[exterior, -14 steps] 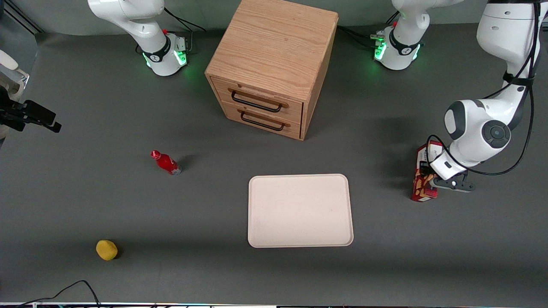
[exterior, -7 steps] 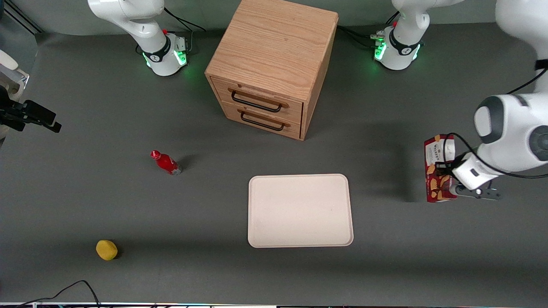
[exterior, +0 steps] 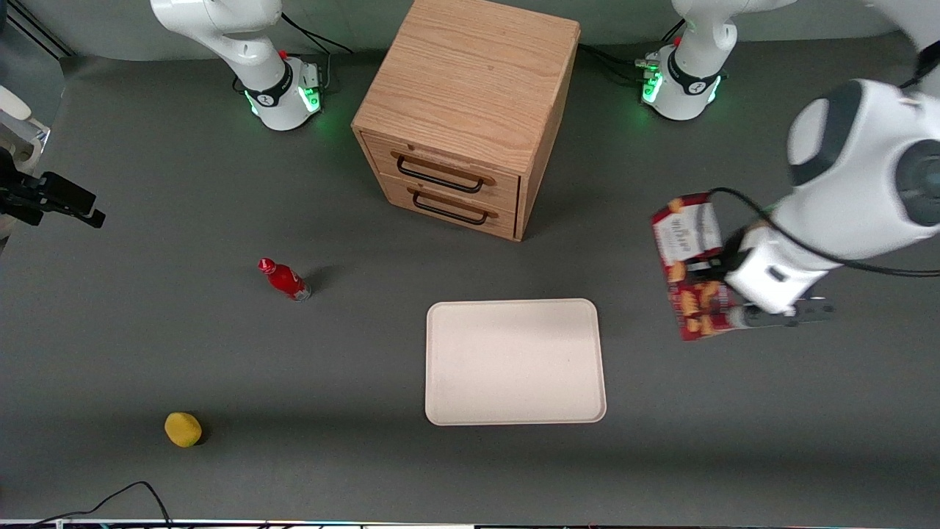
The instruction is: Place red cookie box on tray
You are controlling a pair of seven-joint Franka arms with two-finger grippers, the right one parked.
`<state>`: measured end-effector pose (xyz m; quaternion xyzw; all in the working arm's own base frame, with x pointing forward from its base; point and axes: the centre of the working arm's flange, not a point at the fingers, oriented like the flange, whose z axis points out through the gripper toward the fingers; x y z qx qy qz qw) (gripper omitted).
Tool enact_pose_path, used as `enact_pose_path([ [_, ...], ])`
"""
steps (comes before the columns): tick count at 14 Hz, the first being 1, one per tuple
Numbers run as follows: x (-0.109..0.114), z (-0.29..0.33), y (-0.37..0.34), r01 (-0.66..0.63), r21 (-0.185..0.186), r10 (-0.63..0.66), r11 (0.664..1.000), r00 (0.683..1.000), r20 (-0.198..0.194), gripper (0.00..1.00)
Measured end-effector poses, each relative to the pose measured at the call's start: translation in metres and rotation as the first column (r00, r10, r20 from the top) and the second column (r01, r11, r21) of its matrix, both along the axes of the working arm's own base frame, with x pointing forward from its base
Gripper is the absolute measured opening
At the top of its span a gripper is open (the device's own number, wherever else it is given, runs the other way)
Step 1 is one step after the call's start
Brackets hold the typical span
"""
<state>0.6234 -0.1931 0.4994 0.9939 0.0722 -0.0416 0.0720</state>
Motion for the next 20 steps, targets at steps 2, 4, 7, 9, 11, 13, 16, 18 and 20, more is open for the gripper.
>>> enact_pose_path([
  [2,0.009,-0.040,-0.054,-0.043,-0.031,0.044,0.999,0.998,0.041,0.14],
  [4,0.019,-0.102,-0.085,-0.054,-0.008,0.054,0.999,0.997,0.062,0.14],
  [7,0.034,-0.196,-0.096,-0.059,0.025,0.056,0.998,0.993,0.101,0.14],
  [9,0.035,-0.239,-0.100,-0.056,0.015,0.054,0.998,0.989,0.139,0.14],
  [11,0.035,-0.246,-0.100,-0.055,0.016,0.052,0.998,0.988,0.149,0.33],
  [13,0.039,-0.231,-0.088,-0.068,0.042,0.062,0.997,0.988,0.144,0.57],
  [16,0.033,-0.178,-0.066,-0.053,0.154,0.040,0.987,0.996,0.085,0.91],
  [18,0.021,-0.110,-0.042,0.020,0.190,-0.021,0.982,1.000,0.007,1.00],
  [20,0.005,-0.028,0.022,0.103,0.170,-0.091,0.980,0.993,-0.072,1.00],
])
